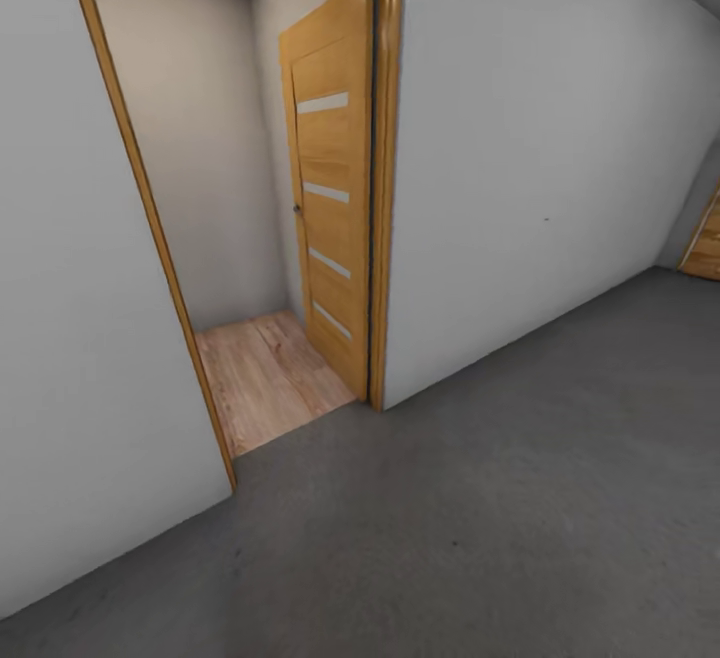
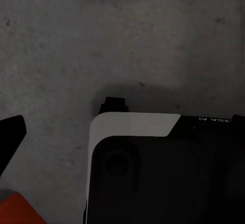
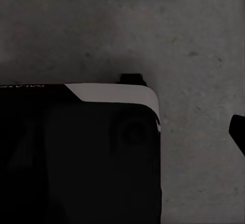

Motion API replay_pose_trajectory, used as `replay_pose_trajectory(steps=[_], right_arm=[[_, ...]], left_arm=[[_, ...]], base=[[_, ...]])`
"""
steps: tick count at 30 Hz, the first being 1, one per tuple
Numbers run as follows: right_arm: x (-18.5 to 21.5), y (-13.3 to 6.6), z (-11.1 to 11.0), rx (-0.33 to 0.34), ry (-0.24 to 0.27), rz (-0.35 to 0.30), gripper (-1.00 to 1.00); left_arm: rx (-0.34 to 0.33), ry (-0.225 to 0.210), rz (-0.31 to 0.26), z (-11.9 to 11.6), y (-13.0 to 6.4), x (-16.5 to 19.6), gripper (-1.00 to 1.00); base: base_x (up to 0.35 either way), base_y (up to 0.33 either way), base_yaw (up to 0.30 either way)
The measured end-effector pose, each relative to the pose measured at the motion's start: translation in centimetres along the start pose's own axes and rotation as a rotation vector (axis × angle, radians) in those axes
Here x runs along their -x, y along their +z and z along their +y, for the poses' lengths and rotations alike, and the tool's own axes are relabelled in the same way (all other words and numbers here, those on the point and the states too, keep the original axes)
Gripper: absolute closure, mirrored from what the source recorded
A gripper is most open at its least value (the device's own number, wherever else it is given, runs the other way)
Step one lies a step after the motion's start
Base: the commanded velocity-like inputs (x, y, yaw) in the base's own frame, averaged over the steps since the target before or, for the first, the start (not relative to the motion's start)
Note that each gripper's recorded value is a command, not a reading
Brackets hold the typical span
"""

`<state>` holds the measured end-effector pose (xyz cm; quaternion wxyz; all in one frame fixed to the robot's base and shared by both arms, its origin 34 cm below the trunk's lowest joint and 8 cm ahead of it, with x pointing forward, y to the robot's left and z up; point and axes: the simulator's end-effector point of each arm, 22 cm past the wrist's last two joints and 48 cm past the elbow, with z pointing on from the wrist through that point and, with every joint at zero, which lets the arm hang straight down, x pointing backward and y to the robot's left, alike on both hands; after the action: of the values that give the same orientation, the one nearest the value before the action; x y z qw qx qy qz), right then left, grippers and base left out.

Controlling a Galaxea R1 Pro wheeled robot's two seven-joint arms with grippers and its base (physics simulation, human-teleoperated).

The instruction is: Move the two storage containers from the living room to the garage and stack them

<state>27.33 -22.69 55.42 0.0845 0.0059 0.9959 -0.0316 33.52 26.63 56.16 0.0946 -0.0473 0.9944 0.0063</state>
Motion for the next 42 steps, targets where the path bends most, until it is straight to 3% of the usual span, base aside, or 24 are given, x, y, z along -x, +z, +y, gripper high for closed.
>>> replay_pose_trajectory(steps=[11,42], right_arm=[[0.04,0.01,-0.04,-0.001,0.001,-0.001,-1.0],[0.64,-0.03,-0.22,-0.002,-0.014,-0.021,-1.0]], left_arm=[[0.0,0.0,0.0,0.0,0.0,0.0,-1.0],[-0.001,0.0,-0.007,-0.02,-0.1,0.29,-1.0]], base=[[0.0,0.0,-0.212],[0.0,0.0,-0.005]])
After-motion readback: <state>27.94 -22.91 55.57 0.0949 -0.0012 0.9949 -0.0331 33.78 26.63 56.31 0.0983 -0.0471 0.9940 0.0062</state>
